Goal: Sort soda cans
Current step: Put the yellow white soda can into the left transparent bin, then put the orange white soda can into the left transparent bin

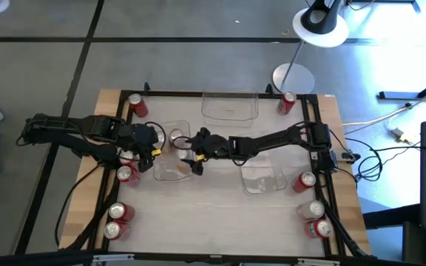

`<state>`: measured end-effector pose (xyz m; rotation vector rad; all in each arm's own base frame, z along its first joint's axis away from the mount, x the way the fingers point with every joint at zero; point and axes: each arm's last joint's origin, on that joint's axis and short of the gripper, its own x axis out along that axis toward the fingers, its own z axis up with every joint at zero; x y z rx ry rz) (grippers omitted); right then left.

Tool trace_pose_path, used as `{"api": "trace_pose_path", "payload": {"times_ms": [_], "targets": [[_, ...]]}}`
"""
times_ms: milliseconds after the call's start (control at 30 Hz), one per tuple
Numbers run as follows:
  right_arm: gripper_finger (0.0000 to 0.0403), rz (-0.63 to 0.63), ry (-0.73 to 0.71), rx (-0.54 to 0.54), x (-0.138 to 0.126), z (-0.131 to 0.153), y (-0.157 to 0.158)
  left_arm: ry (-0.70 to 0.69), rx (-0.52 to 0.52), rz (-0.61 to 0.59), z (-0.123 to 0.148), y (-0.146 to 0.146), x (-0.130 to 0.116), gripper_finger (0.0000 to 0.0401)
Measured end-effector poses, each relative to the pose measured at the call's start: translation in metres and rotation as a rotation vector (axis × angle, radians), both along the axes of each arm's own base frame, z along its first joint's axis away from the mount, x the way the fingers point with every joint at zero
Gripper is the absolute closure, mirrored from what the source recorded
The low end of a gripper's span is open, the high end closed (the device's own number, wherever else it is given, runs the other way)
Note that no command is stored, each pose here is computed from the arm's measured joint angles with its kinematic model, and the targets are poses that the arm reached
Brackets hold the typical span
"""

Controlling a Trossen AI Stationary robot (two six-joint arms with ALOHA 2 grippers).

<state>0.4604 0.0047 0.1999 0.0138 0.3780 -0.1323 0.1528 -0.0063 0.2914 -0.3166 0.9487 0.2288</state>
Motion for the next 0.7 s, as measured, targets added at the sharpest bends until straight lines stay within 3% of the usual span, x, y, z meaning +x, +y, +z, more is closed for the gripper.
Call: {"api": "trace_pose_path", "payload": {"times_ms": [167,300,467,700], "targets": [[0.0040,0.037,0.046,-0.017,-0.009,0.041,0.009,0.002,0.000,-0.001,0.000,0.000,0.000,0.0393],[0.0044,0.085,0.227,-0.024,-0.031,0.079,0.028,0.002,0.000,-0.001,0.000,0.000,0.000,0.0393],[0.0045,0.053,0.442,0.082,-0.070,0.127,0.050,0.000,0.000,-0.001,0.000,0.000,0.000,0.0393],[0.0045,-0.095,0.693,0.265,-0.125,0.158,0.082,-0.001,-0.002,0.003,0.000,0.000,0.000,0.0393]]}}
